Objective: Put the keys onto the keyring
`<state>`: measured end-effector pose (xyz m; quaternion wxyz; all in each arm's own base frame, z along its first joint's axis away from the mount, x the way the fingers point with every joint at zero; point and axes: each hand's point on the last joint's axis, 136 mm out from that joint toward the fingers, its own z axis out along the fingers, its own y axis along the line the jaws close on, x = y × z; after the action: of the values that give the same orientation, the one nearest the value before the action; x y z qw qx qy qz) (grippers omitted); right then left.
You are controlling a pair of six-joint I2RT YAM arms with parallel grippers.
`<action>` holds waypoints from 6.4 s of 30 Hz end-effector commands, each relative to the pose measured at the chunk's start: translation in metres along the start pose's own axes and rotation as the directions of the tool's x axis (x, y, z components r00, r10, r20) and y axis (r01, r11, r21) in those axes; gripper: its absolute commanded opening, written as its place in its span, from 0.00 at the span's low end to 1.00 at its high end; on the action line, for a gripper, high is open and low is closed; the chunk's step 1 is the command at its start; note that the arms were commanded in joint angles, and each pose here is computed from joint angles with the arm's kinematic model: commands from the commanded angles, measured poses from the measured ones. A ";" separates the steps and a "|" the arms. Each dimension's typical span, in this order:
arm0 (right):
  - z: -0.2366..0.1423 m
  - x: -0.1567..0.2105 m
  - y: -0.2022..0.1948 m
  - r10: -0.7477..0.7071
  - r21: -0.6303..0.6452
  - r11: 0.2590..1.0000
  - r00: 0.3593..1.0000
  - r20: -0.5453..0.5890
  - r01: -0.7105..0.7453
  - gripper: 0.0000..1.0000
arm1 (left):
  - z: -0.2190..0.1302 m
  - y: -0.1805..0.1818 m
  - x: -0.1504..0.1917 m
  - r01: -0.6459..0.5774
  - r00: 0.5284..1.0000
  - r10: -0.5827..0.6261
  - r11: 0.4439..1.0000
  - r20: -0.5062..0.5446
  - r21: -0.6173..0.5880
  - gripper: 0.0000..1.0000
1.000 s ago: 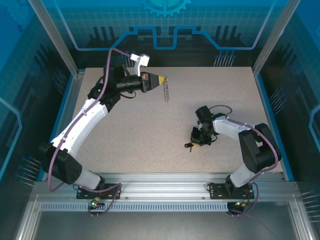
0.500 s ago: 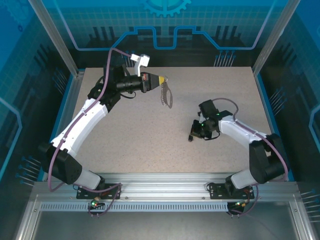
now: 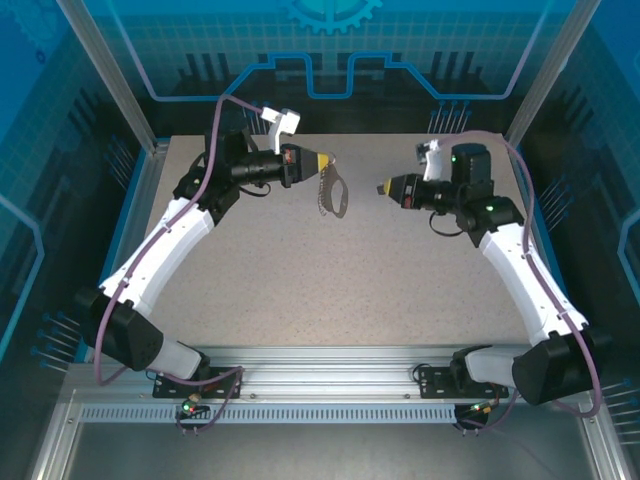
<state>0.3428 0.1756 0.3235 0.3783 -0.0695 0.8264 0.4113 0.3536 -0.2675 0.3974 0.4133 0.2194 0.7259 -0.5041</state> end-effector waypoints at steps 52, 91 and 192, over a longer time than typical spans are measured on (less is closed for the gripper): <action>-0.008 -0.050 0.154 -0.313 -0.390 0.870 0.949 0.035 0.302 0.00 | 0.010 -0.052 -0.037 -0.374 0.924 0.378 0.925 0.055 -0.067 0.00; 0.005 -0.053 0.108 -0.221 -0.319 0.924 0.975 0.008 0.212 0.00 | 0.003 -0.072 -0.054 -0.393 0.906 0.398 0.917 0.143 -0.065 0.00; -0.024 -0.111 0.152 -0.189 -0.515 0.820 0.968 0.167 0.249 0.00 | -0.011 -0.068 -0.103 -0.147 0.938 0.106 0.984 0.329 0.102 0.31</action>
<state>0.3456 0.2439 0.5010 0.4226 -0.2189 0.6369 0.6065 0.3644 -0.2883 0.5041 0.5394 0.1975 0.6019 -0.5548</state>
